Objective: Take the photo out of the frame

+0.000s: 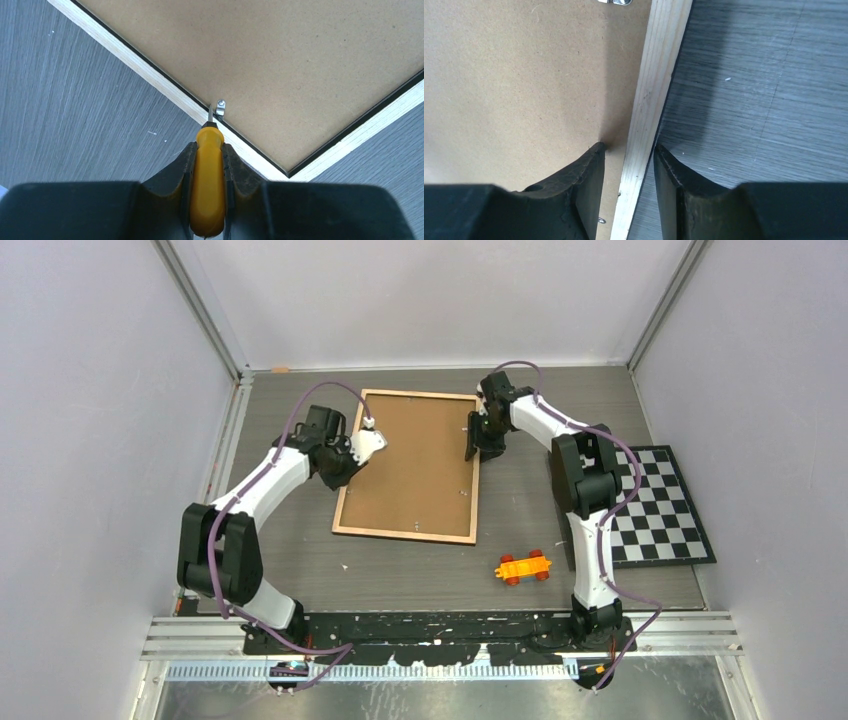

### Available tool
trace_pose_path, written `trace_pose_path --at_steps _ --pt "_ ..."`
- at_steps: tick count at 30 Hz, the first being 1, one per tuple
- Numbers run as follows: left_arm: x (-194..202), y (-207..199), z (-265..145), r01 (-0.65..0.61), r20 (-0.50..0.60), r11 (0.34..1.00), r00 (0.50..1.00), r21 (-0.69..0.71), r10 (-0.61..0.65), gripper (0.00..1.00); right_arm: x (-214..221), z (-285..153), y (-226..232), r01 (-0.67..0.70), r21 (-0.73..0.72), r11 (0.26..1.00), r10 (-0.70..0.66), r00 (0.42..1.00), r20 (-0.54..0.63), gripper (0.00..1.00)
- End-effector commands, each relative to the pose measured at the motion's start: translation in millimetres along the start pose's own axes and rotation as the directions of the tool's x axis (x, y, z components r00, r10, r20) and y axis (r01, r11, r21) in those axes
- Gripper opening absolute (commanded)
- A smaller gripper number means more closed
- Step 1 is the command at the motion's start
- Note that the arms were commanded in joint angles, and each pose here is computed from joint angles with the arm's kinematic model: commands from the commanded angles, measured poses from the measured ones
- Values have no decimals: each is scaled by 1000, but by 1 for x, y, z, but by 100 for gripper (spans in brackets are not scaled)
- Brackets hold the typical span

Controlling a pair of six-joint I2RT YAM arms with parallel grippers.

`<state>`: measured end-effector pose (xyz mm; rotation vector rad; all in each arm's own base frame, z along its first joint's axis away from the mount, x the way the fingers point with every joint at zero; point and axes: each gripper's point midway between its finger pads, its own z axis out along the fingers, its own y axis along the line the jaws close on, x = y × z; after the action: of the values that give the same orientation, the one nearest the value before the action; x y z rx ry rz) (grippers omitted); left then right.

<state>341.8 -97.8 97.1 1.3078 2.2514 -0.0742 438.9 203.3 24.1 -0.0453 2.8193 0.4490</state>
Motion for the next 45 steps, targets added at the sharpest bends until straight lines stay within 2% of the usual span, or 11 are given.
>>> trace_pose_path --at_steps 1,4,7,12,26,38,45 --pt "6 3 0 -44 -21 999 999 -26 44 0 18 5 -8 -27 50 998 29 999 -40 44" --pt "10 -1 2 -49 -37 999 998 -17 49 0 22 8 -10 -40 57 998 43 998 -52 39" --pt "11 -8 0 -57 -38 998 998 10 57 0 26 12 -11 -46 59 997 49 997 -59 29" --pt "11 -21 -7 -40 -45 997 998 73 43 0 28 16 -11 -47 69 996 52 997 -62 1" --pt "17 -40 -10 -5 -72 988 997 156 16 0 33 21 -16 -55 154 987 62 997 -43 1" --pt "14 -53 -4 138 -83 971 989 197 -124 0 32 24 -21 -48 204 978 56 998 -30 0" --pt "14 -63 0 253 -100 944 966 209 -237 0 36 26 -15 -36 207 978 44 998 -34 0"
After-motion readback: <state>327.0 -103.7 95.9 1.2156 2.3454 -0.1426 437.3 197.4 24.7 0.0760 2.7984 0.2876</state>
